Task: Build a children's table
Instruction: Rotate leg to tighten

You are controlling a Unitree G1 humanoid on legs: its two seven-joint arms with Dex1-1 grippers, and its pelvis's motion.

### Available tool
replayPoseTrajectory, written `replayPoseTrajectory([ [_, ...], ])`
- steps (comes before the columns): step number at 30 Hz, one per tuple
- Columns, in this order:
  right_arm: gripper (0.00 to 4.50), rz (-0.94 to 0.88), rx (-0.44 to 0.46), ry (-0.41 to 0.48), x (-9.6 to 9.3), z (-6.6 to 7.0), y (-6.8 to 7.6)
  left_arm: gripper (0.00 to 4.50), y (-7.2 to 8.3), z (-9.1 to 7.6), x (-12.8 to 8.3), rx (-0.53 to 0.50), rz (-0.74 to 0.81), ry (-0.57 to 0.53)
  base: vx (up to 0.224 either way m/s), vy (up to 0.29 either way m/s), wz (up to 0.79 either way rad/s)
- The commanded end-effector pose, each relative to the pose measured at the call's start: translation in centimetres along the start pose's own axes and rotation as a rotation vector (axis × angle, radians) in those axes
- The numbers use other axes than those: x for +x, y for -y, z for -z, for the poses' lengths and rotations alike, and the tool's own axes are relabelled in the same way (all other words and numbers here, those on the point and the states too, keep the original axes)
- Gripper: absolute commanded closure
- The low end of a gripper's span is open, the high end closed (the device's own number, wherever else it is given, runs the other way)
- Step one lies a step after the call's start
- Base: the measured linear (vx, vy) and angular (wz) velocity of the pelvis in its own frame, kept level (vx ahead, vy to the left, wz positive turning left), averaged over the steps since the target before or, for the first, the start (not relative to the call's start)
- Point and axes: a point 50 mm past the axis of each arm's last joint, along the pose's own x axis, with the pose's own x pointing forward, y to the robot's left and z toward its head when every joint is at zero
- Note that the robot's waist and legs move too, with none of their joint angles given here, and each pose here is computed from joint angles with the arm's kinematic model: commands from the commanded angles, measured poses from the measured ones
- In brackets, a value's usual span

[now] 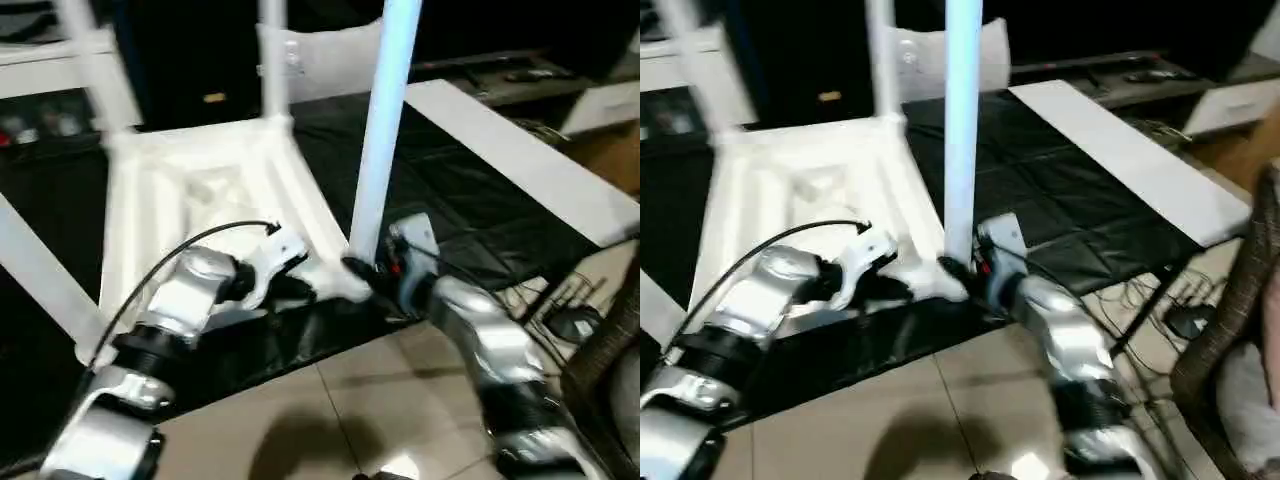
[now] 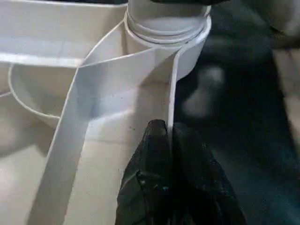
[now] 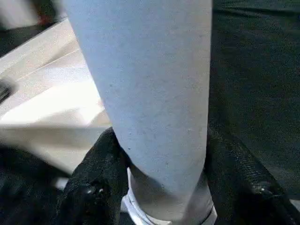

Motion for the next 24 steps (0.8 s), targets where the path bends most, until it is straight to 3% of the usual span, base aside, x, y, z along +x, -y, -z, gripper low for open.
replayPoseTrajectory([
  [1, 1.77, -0.163, 0.038, -0.010, 1.7, 0.4, -4.2, 4.50, 0.4, -4.8, 0.3, 0.069, -0.027, 0.174, 0.000, 0.000, 0.00],
  [3, 1.67, -0.151, -0.078, 0.015, 1.5, 0.3, -4.3, 4.50, 0.6, -4.9, 0.4, 0.084, -0.048, 0.159, 0.061, -0.008, 0.05],
  [8, 1.27, -0.128, -0.124, 0.039, 0.8, 0.4, -3.4, 4.50, 0.5, -4.5, 0.2, 0.108, -0.055, 0.138, 0.000, 0.000, 0.00],
  [12, 0.85, -0.126, -0.132, 0.080, -0.6, 0.3, -1.7, 4.50, 0.3, -3.8, -0.2, 0.151, -0.029, 0.125, 0.000, 0.000, 0.00],
  [21, 0.05, -0.362, -0.254, 0.045, -4.9, 0.1, 1.5, 4.50, -0.1, -2.2, -1.6, 0.217, 0.117, 0.056, 0.000, 0.000, 0.00],
  [24, 0.05, -0.466, -0.317, 0.014, -6.6, -0.1, 2.8, 4.50, 0.2, -1.3, -2.9, 0.307, 0.291, 0.001, 0.000, 0.000, 0.00],
])
